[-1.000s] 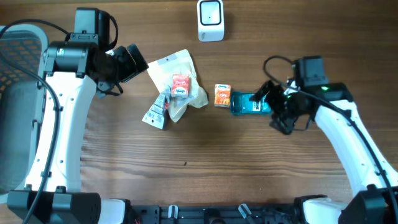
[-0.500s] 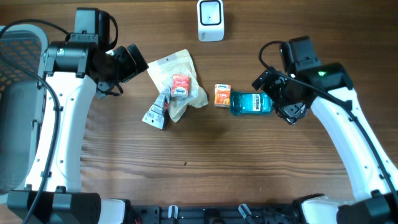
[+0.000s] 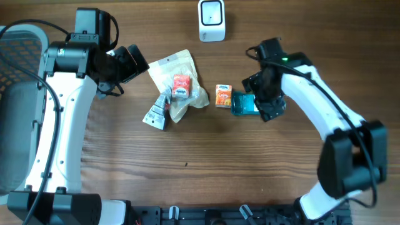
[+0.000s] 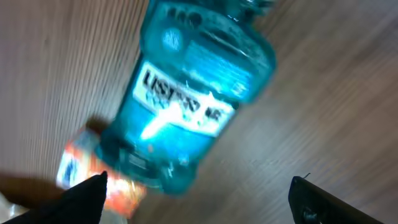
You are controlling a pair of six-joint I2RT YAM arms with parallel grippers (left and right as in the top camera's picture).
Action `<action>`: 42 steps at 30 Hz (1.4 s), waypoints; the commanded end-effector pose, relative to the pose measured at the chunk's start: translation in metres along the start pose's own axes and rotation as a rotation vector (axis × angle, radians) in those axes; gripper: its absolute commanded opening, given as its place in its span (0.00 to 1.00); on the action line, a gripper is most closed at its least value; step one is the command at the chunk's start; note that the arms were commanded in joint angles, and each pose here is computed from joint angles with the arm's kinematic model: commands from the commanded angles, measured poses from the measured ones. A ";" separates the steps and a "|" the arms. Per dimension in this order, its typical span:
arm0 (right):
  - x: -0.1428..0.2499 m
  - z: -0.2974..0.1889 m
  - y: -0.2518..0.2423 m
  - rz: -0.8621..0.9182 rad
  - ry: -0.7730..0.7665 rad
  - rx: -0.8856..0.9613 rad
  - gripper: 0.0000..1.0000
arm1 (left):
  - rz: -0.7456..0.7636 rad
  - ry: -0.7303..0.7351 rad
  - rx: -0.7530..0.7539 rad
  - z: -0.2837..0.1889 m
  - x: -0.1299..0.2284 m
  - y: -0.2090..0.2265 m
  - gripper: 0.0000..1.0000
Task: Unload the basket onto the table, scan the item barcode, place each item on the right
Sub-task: 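Grasp the mouthwash bottle neck with the right gripper and lift, then hold the bottle label up in front of the white scanner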
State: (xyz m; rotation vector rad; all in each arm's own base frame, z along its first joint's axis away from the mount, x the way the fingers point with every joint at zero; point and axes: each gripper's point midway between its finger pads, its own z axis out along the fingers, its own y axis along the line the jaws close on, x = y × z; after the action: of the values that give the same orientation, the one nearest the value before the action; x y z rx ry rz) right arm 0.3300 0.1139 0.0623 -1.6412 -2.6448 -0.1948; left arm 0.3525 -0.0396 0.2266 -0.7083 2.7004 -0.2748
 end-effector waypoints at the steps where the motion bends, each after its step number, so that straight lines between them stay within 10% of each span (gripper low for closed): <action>1: -0.001 0.041 0.006 0.095 0.025 0.038 0.97 | 0.004 -0.002 -0.012 0.001 -0.001 0.003 1.00; 13: -0.023 0.085 -0.007 0.101 -0.075 0.148 0.88 | 0.004 -0.002 -0.012 0.001 -0.001 0.003 1.00; 26: -0.041 0.078 -0.013 -0.283 -0.140 0.207 0.57 | 0.004 -0.002 -0.012 0.001 -0.001 0.003 1.00; 42: -0.024 0.018 0.032 -0.653 -0.100 -0.037 0.52 | 0.004 -0.002 -0.012 0.001 -0.001 0.003 1.00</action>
State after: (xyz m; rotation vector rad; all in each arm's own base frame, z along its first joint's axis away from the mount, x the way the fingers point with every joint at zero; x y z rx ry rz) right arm 0.3552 0.0966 0.0068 -0.8673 -3.0675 0.0295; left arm 0.3523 -0.0397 0.2264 -0.7086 2.7015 -0.2749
